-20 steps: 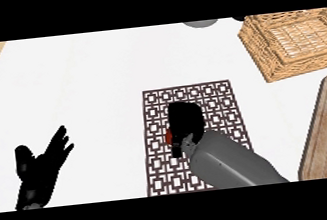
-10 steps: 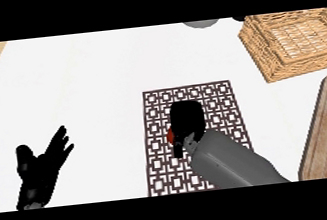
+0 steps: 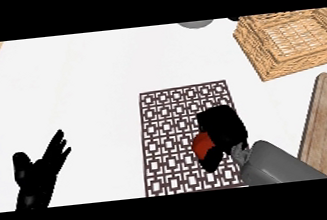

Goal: Pick the bell pepper from the placemat and place it in the basket

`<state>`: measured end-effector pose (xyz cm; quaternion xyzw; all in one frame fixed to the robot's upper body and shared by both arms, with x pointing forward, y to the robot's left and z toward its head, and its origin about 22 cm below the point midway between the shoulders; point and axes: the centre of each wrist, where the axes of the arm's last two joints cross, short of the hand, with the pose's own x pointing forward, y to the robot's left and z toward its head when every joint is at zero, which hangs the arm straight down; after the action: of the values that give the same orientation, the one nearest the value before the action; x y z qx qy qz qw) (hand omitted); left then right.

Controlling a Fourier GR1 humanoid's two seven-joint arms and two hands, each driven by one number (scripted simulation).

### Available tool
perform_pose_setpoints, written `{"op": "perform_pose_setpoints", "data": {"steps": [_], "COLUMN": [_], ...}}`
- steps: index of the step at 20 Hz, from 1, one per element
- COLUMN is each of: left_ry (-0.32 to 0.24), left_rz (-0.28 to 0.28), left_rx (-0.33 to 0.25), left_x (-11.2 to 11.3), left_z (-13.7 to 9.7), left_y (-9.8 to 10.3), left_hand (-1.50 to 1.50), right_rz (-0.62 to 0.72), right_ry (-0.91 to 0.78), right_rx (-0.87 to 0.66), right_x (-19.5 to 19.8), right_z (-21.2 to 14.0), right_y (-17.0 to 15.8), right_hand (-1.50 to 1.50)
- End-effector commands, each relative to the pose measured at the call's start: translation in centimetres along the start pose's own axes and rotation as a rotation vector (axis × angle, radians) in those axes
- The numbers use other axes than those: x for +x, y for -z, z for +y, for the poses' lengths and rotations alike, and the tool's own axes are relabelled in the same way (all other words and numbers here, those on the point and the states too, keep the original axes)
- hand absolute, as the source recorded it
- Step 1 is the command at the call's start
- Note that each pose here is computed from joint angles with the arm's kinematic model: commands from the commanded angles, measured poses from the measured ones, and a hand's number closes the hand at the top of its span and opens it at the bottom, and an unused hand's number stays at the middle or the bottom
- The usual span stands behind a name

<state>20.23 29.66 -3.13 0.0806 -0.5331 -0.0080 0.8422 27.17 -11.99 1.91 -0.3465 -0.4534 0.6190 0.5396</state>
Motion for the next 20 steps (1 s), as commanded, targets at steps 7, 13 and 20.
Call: {"op": "perform_pose_setpoints", "data": {"steps": [7,13,20], "left_ry": [-0.013,-0.015,0.019], "left_rz": [0.091,0.121,0.123], "left_rx": [0.028,0.020,0.003], "left_x": [-1.7,-2.6,-1.6], "left_z": [1.2,1.1,-0.4], "left_y": [-0.9,-1.0,0.0], "left_hand": [0.00,0.00,0.00], "right_rz": [-0.187,-0.216,-0.027], "right_ry": [0.717,0.798,0.830], "right_rx": [-0.414,-0.630,-0.745], "right_x": [-2.9,-7.5,-12.2], "right_z": [-8.1,-15.8,-23.6], "right_y": [-4.2,-9.4,-12.8], "right_hand": [1.50,1.50,1.50]}}
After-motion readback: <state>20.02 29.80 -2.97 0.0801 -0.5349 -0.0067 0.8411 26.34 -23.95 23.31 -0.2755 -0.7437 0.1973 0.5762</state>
